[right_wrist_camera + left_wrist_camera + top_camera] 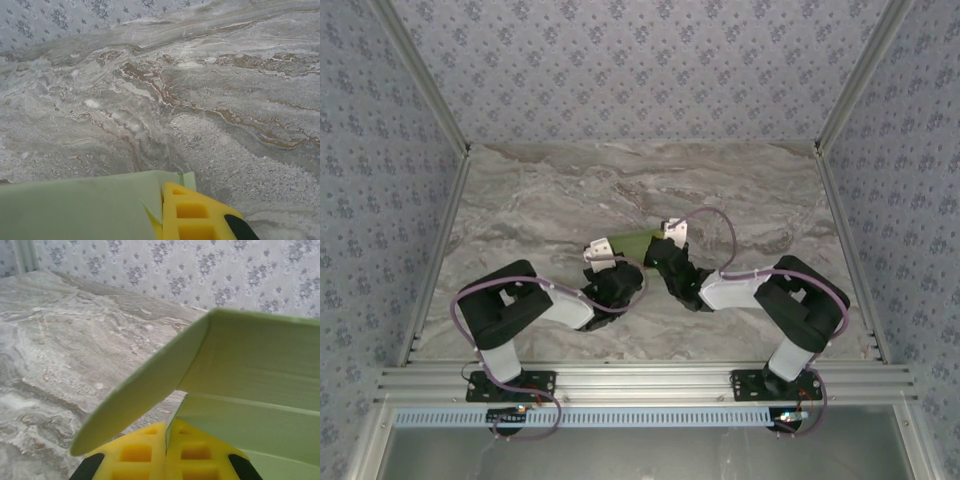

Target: Fold the paper box

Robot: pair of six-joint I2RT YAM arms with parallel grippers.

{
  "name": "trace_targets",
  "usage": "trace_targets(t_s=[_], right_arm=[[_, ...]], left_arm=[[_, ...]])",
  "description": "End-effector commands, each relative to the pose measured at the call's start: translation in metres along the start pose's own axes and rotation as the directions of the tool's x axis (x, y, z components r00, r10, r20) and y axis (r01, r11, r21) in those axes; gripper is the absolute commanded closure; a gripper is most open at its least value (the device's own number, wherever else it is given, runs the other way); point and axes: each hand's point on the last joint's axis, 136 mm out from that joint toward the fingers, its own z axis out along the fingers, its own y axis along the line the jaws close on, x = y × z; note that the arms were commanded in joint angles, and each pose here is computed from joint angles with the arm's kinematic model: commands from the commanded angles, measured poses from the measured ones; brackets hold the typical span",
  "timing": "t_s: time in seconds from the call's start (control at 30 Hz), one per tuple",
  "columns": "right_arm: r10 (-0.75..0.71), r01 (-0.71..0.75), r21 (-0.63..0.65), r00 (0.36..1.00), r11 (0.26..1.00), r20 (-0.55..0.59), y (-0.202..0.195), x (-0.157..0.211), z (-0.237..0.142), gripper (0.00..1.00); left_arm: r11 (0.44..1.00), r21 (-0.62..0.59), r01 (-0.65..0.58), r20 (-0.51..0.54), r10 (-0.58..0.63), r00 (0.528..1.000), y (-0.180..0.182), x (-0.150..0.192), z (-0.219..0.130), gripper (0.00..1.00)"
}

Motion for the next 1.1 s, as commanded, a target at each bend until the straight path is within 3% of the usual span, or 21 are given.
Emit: trace_targets(t_s=[0.0,0.4,1.07], right_arm=[[-0.081,0.091,0.202,0.995,0.975,-0.056,-0.066,0.011,0.003,0.95],[-0.119,0.118,0.133,0.993,0.984,0.003,-0.063,-0.025,0.015,0.95],[-0.154,0.150,0.072,0.986,0.986,0.058,-0.052,-0.055,0.045,0.96]], left_arm=[[0.981,-0.049,-0.186,-0.066,0.183,0.981,0.034,0.020,0.012,1.00],[0.986,0.000,-0.164,-0.021,0.164,0.986,0.009,-0.006,0.030,1.00],[0.989,-0.054,-0.139,0.043,0.142,0.989,0.007,-0.024,0.058,1.00]])
